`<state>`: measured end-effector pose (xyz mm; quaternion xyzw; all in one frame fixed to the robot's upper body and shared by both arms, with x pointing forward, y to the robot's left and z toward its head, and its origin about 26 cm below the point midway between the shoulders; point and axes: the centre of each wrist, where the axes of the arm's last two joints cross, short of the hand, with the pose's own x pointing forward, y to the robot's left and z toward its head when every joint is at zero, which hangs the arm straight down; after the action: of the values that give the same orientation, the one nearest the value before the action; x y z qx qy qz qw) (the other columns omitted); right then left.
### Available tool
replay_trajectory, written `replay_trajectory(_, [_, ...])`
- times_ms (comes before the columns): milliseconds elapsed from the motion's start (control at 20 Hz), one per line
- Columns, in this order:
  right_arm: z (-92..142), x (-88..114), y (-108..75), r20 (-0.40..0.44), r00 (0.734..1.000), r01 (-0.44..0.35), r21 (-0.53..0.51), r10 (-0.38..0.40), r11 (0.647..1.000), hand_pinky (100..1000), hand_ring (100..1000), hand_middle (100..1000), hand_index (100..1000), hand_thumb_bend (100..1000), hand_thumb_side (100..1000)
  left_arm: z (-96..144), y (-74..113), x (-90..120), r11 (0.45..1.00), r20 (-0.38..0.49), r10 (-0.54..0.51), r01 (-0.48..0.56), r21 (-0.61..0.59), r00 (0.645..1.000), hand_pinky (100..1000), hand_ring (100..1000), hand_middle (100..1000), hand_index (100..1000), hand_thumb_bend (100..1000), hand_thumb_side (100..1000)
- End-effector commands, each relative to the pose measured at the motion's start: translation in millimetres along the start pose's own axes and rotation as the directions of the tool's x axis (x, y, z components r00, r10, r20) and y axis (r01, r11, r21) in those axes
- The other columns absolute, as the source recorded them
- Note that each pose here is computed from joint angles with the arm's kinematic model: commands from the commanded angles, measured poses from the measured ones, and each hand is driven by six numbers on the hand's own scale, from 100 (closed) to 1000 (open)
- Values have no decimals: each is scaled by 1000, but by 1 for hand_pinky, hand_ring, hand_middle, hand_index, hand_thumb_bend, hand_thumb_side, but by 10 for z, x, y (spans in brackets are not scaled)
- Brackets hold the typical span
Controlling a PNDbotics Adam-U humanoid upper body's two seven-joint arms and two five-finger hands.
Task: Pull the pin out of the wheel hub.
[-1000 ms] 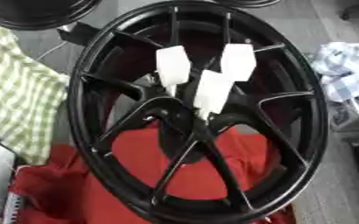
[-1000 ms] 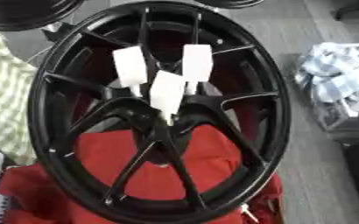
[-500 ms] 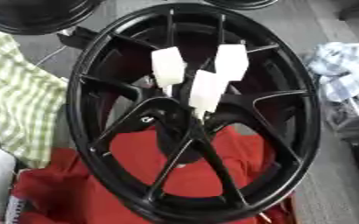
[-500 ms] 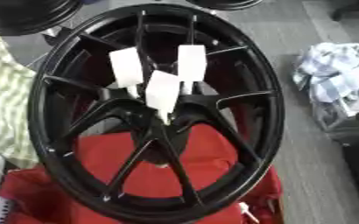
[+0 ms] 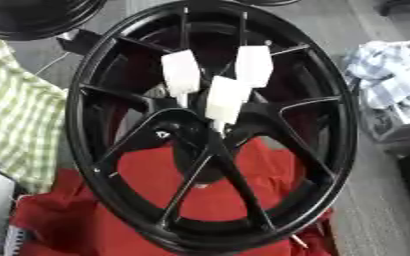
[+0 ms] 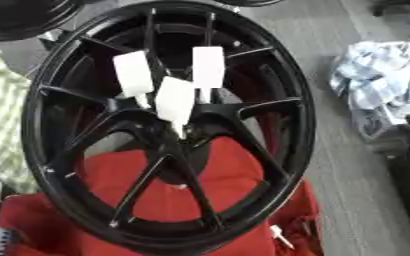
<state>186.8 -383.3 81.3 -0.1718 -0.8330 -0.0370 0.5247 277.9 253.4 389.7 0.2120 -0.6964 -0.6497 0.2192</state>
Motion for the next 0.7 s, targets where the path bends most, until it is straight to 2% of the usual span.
replay_trajectory(50, [-25,44,-49,6,999,-34,17,34,999,1000,875,851,808,100,550,-50,58,88,998,2,-31,31,-59,1000,687,728,647,770,100,558])
replay_trajectory(700, [-17,41,-42,-4,999,-44,29,44,999,1000,876,852,809,100,550,-419,91,388,976,53,-39,49,-212,998,690,730,645,770,100,612])
